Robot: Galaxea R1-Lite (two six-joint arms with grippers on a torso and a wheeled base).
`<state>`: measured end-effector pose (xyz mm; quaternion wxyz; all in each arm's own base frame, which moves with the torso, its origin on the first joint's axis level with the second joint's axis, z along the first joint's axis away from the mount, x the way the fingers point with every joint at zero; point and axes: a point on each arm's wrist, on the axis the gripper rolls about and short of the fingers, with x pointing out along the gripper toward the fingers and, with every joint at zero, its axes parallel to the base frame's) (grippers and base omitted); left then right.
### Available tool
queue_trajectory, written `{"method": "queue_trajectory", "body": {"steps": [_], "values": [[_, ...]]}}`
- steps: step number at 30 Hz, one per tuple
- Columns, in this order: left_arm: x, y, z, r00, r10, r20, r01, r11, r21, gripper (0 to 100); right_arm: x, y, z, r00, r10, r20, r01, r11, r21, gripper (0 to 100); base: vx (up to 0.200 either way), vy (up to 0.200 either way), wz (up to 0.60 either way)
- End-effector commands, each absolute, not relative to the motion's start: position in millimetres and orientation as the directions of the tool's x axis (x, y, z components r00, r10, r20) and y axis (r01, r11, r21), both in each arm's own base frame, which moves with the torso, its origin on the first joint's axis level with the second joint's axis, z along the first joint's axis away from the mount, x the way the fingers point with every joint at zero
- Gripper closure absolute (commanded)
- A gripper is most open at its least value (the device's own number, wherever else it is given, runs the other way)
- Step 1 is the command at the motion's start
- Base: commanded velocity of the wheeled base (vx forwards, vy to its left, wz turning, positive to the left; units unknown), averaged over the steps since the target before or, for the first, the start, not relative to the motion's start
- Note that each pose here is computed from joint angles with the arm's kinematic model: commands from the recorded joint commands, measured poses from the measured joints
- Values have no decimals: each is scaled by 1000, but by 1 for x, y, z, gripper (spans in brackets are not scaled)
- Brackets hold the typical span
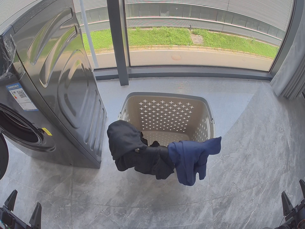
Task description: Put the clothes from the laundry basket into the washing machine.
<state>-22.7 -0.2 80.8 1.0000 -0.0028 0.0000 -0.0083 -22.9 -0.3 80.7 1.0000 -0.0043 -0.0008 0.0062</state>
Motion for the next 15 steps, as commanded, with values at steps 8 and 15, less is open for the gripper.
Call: {"method": "queue_trajectory", "body": {"steps": [8,15], "values": [[-23,0,76,1000,-17,-2,17,1000,-5,0,-6,0,161,995,103,-17,-102,994,23,0,0,0,0],[-23,0,76,1000,-17,-2,17,1000,-5,0,77,20,146,888,264,-377,-206,960,187,0,0,0,0]]}}
